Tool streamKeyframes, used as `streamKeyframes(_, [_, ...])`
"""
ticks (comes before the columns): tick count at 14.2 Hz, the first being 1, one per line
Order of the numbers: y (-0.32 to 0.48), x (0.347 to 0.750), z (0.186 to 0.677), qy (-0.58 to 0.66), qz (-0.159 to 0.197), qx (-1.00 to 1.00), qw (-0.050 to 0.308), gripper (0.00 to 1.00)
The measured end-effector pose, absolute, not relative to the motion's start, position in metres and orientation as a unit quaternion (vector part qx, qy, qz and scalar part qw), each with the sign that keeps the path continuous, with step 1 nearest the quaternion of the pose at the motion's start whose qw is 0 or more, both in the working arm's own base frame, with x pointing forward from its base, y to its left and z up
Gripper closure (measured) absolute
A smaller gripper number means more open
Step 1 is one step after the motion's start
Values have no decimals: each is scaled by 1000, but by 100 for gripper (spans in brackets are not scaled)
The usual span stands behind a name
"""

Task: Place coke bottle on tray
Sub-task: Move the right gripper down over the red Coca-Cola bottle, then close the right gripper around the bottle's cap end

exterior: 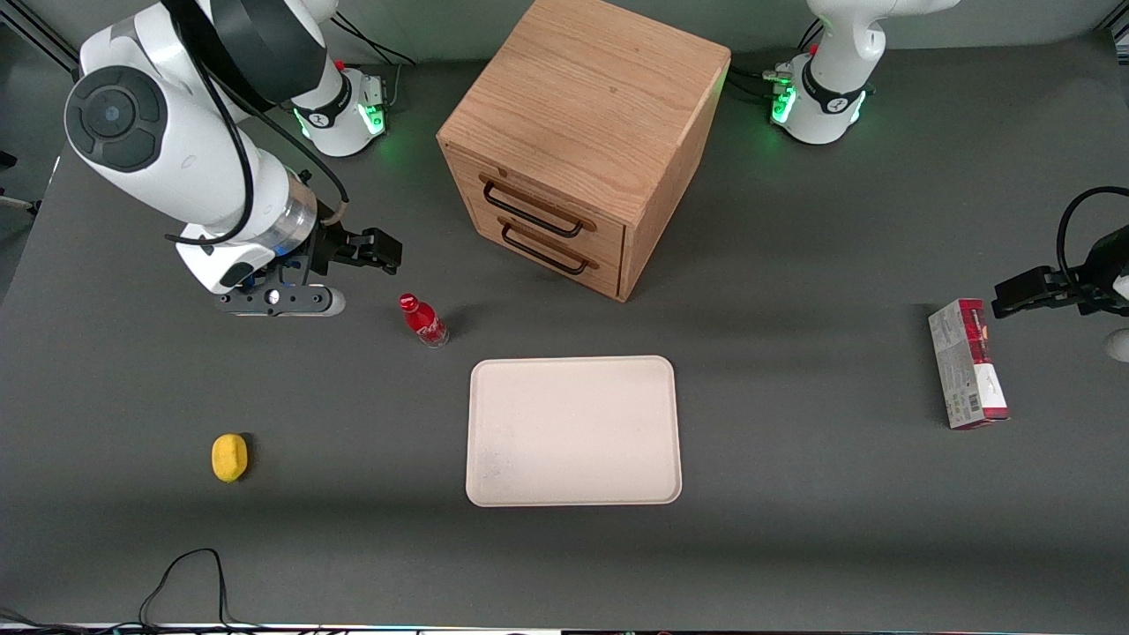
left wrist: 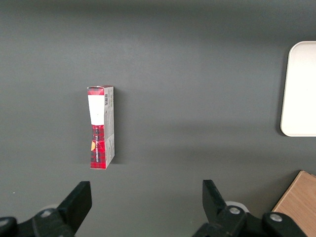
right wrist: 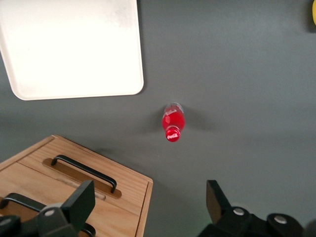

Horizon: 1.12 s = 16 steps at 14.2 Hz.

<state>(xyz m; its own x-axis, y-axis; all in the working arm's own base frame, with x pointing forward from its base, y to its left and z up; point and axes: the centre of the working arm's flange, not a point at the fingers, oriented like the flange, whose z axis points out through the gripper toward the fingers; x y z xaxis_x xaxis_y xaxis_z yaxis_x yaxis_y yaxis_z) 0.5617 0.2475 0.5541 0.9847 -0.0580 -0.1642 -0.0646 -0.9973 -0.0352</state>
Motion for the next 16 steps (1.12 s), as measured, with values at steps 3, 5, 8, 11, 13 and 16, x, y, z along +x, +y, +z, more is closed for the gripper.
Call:
streamKeyframes(3, [250, 559, 527, 30, 97, -995, 13, 0])
streamKeyframes(5, [252, 560, 490, 32, 94, -995, 12, 0])
streamKeyframes(8, [254, 552, 419, 29, 79, -996, 13, 0])
streamKeyframes(11, [250, 535, 359, 20, 70, -997, 11, 0])
streamKeyframes(13, [243, 526, 337, 12, 72, -997, 9, 0])
streamKeyframes(16, [237, 516, 319, 10, 70, -997, 8, 0])
